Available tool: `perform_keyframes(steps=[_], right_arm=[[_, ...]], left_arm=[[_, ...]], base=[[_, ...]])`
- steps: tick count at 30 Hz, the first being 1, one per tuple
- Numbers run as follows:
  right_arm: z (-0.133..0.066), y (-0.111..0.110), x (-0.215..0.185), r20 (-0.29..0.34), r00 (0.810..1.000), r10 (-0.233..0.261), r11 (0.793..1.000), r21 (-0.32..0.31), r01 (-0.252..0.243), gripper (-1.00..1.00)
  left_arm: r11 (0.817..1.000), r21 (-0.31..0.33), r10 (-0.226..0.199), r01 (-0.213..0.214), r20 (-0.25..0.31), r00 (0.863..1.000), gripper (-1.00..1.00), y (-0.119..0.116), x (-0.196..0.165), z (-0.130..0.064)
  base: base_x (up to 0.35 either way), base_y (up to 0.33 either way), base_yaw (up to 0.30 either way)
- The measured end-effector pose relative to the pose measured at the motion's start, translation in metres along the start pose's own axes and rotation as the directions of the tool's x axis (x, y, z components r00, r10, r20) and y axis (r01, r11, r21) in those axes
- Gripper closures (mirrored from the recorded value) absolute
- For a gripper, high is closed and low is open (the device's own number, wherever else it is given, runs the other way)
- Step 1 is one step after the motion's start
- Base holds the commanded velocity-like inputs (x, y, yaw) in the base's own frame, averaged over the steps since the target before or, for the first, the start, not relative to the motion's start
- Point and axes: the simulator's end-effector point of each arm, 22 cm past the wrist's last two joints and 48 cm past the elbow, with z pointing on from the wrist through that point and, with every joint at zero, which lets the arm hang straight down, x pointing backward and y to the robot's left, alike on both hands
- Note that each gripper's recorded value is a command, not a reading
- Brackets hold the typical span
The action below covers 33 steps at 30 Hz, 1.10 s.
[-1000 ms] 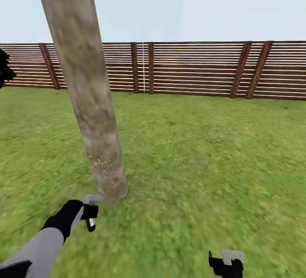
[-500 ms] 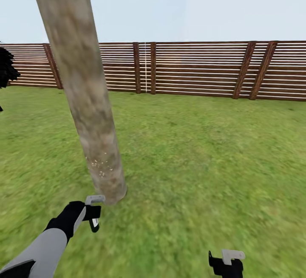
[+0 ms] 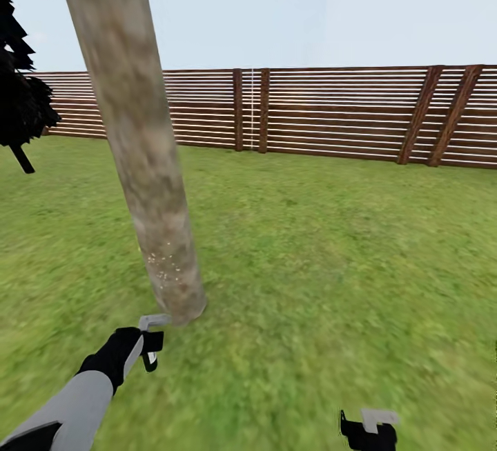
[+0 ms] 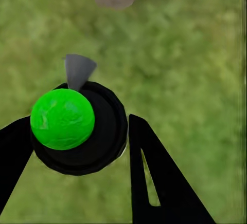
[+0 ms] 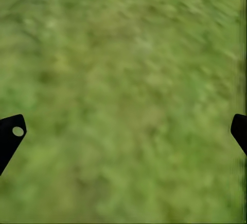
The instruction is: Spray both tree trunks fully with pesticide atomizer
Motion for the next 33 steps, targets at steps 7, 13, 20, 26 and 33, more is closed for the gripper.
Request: perform_keyframes(steps=[7, 13, 20, 26, 33], right_arm=[[-0.007, 0.007, 0.011, -0.001, 0.999, -0.040, 0.999, -0.028, 0.040, -1.00], [-0.015, 0.004, 0.035, -0.041, 0.998, -0.051, 0.998, -0.026, 0.050, -1.00], [-0.017, 0.003, 0.038, -0.045, 0.998, -0.052, 0.998, -0.027, 0.051, -1.00], [-0.017, 0.004, 0.038, -0.045, 0.998, -0.052, 0.998, -0.027, 0.051, -1.00], [-0.017, 0.004, 0.038, -0.045, 0.998, -0.052, 0.998, -0.027, 0.051, -1.00]], left_arm=[[1.000, -0.002, -0.002, 0.002, 0.006, 1.000, 1.00, 0.001, -0.003, -0.001], [1.000, -0.021, 0.007, -0.006, 0.013, 1.000, 1.00, 0.014, -0.009, -0.003], [0.998, -0.031, 0.058, -0.058, 0.005, 0.998, 1.00, 0.081, -0.048, -0.028], [0.987, -0.038, 0.160, -0.158, 0.063, 0.985, 1.00, 0.087, -0.088, -0.050], [0.987, -0.003, 0.160, -0.161, 0.103, 0.982, 1.00, 0.103, -0.115, -0.077]], base=[[0.206, -0.185, 0.000], [-0.160, -0.013, 0.000], [-0.004, 0.000, 0.000], [0.000, 0.000, 0.000], [0.000, 0.000, 0.000]])
